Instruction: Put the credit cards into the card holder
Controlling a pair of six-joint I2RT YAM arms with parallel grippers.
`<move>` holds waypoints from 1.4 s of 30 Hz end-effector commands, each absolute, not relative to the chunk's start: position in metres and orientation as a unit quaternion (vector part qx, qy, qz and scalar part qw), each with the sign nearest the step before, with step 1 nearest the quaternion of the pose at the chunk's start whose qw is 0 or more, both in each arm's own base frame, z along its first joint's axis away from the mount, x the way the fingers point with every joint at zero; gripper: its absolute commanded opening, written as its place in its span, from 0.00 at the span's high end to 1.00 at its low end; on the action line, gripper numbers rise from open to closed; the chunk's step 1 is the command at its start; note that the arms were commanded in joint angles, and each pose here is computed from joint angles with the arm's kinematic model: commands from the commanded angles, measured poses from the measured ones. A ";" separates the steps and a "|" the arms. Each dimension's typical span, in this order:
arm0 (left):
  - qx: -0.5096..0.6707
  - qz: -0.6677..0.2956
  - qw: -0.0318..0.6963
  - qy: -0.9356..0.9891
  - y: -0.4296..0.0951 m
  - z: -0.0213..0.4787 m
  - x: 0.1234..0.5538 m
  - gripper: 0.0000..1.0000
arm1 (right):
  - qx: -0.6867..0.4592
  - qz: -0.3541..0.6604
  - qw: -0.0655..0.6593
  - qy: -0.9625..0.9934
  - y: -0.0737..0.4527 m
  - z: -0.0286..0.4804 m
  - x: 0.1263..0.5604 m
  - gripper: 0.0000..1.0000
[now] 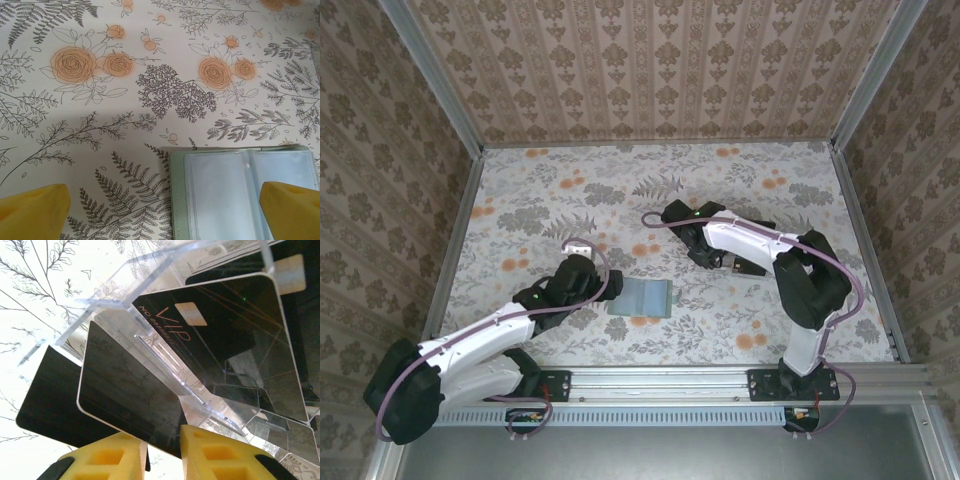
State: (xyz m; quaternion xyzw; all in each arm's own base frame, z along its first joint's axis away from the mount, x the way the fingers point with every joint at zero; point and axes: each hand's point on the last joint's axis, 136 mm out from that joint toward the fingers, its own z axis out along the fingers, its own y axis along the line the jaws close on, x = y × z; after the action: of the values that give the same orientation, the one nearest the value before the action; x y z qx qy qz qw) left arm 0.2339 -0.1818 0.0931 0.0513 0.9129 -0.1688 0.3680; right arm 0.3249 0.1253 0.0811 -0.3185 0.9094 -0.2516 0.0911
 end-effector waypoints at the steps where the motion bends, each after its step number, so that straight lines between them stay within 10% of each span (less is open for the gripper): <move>1: 0.050 -0.174 0.369 0.911 -0.183 0.094 0.236 0.00 | -0.325 -0.278 0.093 0.899 0.121 0.083 0.334 0.76; 35: 0.061 -0.183 0.358 0.913 -0.194 0.099 0.239 0.00 | -0.372 -0.334 0.197 0.843 0.155 0.178 0.338 1.00; 42: 0.035 -0.146 0.357 0.922 -0.178 0.094 0.240 0.00 | -0.299 -0.103 0.260 0.912 0.225 0.203 0.304 1.00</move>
State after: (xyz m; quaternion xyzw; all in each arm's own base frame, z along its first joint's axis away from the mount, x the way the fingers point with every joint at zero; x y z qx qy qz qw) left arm 0.2352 -0.1891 0.0905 0.0568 0.9184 -0.1709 0.3524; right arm 0.3313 0.1988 0.1917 -0.3418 0.8757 -0.2315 0.2503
